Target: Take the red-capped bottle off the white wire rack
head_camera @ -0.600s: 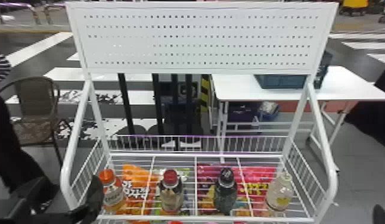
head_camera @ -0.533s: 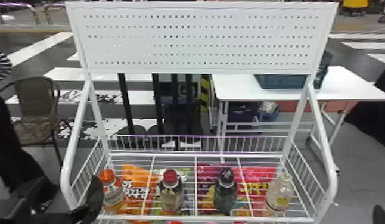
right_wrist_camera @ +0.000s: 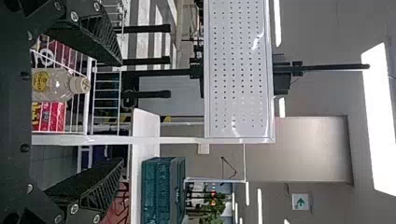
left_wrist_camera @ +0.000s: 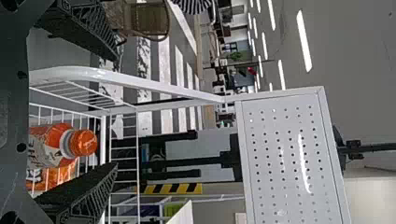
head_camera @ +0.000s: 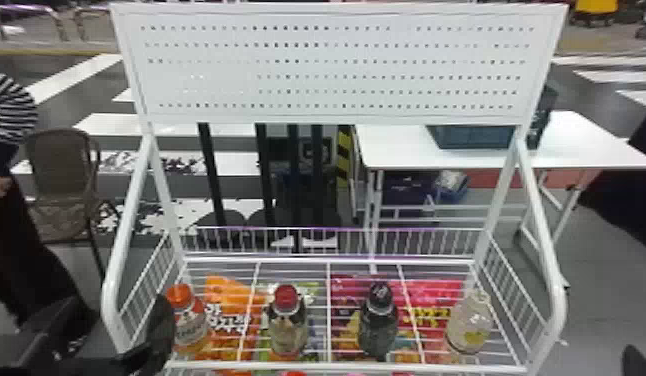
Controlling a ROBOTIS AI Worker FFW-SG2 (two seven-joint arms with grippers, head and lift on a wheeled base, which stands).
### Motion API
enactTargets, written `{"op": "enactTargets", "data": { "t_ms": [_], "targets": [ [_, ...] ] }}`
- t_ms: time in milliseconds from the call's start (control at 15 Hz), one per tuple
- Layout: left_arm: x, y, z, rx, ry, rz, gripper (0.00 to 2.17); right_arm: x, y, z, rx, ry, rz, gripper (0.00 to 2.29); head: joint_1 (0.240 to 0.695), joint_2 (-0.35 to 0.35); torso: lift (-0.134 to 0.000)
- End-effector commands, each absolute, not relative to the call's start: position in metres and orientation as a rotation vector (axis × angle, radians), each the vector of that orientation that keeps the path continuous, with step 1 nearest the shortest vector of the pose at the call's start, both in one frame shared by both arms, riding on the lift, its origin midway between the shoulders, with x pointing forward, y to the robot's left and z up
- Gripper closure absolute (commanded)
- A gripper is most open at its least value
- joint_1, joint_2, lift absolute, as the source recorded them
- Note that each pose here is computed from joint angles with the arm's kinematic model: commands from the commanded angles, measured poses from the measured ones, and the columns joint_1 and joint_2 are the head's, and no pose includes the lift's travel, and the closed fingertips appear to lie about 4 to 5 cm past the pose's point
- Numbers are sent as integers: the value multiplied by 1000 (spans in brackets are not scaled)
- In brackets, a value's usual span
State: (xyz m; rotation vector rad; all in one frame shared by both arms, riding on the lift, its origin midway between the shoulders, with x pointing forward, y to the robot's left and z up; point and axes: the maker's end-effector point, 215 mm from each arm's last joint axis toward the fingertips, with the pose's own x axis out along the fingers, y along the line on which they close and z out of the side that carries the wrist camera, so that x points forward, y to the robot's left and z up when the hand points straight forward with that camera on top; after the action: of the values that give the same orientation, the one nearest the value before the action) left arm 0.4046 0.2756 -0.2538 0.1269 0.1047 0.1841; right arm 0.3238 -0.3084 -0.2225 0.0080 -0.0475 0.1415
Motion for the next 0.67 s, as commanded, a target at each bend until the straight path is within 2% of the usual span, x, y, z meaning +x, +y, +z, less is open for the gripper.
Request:
{"op": "enactTargets", "data": {
  "t_ms": [0, 267, 600],
  "targets": [
    [402, 273, -261, 124, 119, 183, 83, 324, -307, -222, 10, -49, 144, 171, 499, 0, 0],
    [398, 215, -322, 123, 179, 102, 80, 324, -306, -220, 9, -53, 147, 171, 499, 0, 0],
    [396, 101, -371, 52, 59, 23, 83, 324, -306, -220, 6, -50, 149, 171, 499, 0, 0]
  ]
}}
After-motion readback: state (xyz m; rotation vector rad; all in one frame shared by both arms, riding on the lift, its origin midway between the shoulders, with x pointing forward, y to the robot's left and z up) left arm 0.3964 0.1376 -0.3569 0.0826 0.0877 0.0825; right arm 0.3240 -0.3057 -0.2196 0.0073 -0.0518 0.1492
